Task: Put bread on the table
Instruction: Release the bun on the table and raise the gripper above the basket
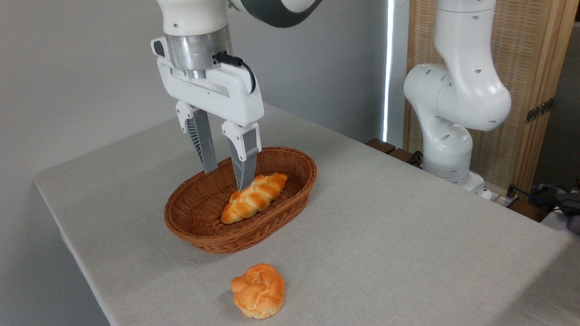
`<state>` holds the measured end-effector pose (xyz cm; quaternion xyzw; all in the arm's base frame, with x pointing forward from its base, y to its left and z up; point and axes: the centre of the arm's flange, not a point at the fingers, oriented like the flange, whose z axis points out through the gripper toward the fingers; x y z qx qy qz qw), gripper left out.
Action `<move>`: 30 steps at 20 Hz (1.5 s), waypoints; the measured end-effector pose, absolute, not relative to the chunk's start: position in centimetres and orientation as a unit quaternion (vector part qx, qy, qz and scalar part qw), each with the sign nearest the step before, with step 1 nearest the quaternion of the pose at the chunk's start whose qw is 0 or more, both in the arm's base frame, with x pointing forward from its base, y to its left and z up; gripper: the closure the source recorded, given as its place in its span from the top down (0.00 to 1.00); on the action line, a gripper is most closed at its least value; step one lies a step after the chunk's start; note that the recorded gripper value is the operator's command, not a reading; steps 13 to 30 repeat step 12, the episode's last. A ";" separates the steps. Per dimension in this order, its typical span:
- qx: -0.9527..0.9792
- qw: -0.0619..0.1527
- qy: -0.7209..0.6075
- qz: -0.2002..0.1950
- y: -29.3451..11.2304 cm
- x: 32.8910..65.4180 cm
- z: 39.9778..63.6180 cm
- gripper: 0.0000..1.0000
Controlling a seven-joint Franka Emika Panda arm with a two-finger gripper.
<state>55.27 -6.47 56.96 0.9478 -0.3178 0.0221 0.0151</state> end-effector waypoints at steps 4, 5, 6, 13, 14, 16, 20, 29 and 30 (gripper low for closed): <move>0.948 0.024 -0.318 0.015 -6.5 55.1 57.7 1.00; 0.947 0.026 -0.321 0.013 -6.4 55.0 57.9 1.00; 0.946 0.029 -0.324 0.012 -6.3 55.0 58.1 1.00; 0.944 0.035 -0.328 0.011 -6.2 55.3 57.9 1.00; 0.944 0.035 -0.328 0.011 -6.2 55.3 57.9 1.00; 0.944 0.035 -0.328 0.011 -6.2 55.3 57.9 1.00; 0.944 0.035 -0.328 0.011 -6.2 55.3 57.9 1.00; 0.944 0.035 -0.328 0.011 -6.2 55.3 57.9 1.00; 0.944 0.035 -0.328 0.011 -6.2 55.3 57.9 1.00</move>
